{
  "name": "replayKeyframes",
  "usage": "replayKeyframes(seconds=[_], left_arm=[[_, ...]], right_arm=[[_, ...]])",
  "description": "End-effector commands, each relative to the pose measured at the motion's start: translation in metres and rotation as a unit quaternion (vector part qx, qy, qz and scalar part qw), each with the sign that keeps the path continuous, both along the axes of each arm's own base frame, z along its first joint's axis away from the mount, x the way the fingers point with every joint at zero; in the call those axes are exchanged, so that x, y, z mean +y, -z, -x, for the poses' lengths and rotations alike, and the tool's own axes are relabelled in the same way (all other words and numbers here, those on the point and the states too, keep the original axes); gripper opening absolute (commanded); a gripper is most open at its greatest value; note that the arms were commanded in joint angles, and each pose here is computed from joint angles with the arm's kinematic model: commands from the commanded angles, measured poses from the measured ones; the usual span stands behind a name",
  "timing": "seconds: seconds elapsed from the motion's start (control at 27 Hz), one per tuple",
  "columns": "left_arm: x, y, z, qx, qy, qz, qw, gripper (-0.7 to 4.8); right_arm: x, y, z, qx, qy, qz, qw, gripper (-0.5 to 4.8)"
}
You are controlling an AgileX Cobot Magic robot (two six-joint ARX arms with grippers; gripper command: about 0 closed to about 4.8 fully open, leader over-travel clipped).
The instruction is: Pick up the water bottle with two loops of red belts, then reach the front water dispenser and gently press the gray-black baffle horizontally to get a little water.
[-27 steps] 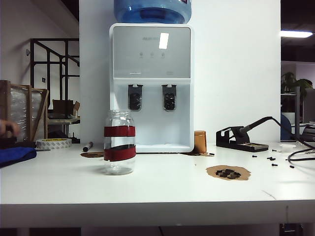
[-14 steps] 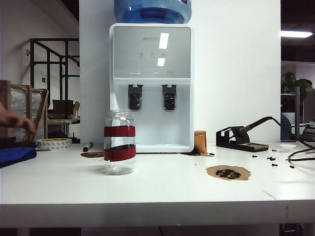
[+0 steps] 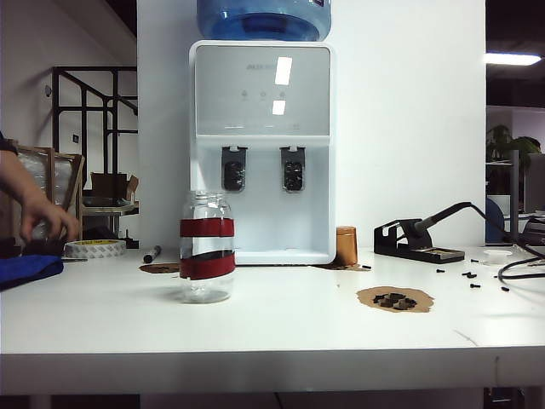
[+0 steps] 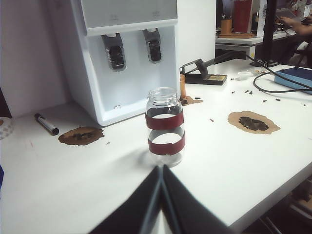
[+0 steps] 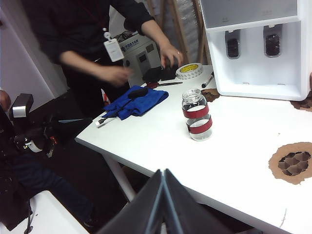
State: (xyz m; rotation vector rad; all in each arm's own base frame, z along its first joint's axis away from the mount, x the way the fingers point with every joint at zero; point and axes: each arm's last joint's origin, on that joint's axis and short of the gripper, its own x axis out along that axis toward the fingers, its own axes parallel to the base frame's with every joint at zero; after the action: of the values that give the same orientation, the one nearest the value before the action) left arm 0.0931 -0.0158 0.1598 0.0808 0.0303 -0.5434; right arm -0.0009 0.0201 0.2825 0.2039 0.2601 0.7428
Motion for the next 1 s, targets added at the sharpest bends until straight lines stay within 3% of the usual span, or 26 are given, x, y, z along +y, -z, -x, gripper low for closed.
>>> replayKeyframes(seconds=[0.04,0.18,0.3,0.44,0.59,0.67,0.78,0.81,0.92,1.0], left_arm=[[0.0,0.0,0.0,-0.005,0.003,-0.002,1.0,-0.04],[0.0,0.0,0.0,-0.004,0.003,-0.002,1.0,0.01],[0.0,-0.002,0.0,-0.006,0.0,-0.003,1.0,0.83],[0.001,-0.011,0.002,-0.008,-0.021,-0.005,1.0,0.91],[0.001,-0.047,0.009,-0.103,-0.019,-0.01,0.994,0.93],[0.001,-0.064,0.013,-0.137,-0.018,-0.007,0.99,1.47],[0.001,-0.073,0.011,-0.12,-0.019,0.008,0.993,3.55],[0.001,-0.076,0.009,-0.11,-0.02,0.012,0.994,3.91],[0.001,-0.097,-0.012,-0.042,-0.023,0.068,0.997,3.95],[-0.001,-0.107,-0.026,-0.023,0.005,0.08,0.996,4.01]], right_arm=[[0.0,-0.002,0.0,-0.009,-0.004,0.001,1.0,-0.01],[0.0,-0.002,0.0,-0.009,-0.004,0.001,1.0,-0.01],[0.0,-0.002,0.0,-0.009,-0.004,0.001,1.0,0.0],[0.0,-0.002,0.0,-0.009,-0.003,0.001,1.0,0.0],[0.0,-0.002,0.0,-0.009,-0.003,0.001,1.0,0.0],[0.0,-0.002,0.0,-0.009,-0.003,0.001,1.0,0.0],[0.0,-0.002,0.0,-0.009,-0.004,0.001,1.0,0.0],[0.0,-0.002,0.0,-0.009,-0.004,0.001,1.0,0.0],[0.0,-0.002,0.0,-0.009,-0.004,0.001,1.0,0.0],[0.0,-0.002,0.0,-0.009,-0.004,0.001,1.0,0.0]])
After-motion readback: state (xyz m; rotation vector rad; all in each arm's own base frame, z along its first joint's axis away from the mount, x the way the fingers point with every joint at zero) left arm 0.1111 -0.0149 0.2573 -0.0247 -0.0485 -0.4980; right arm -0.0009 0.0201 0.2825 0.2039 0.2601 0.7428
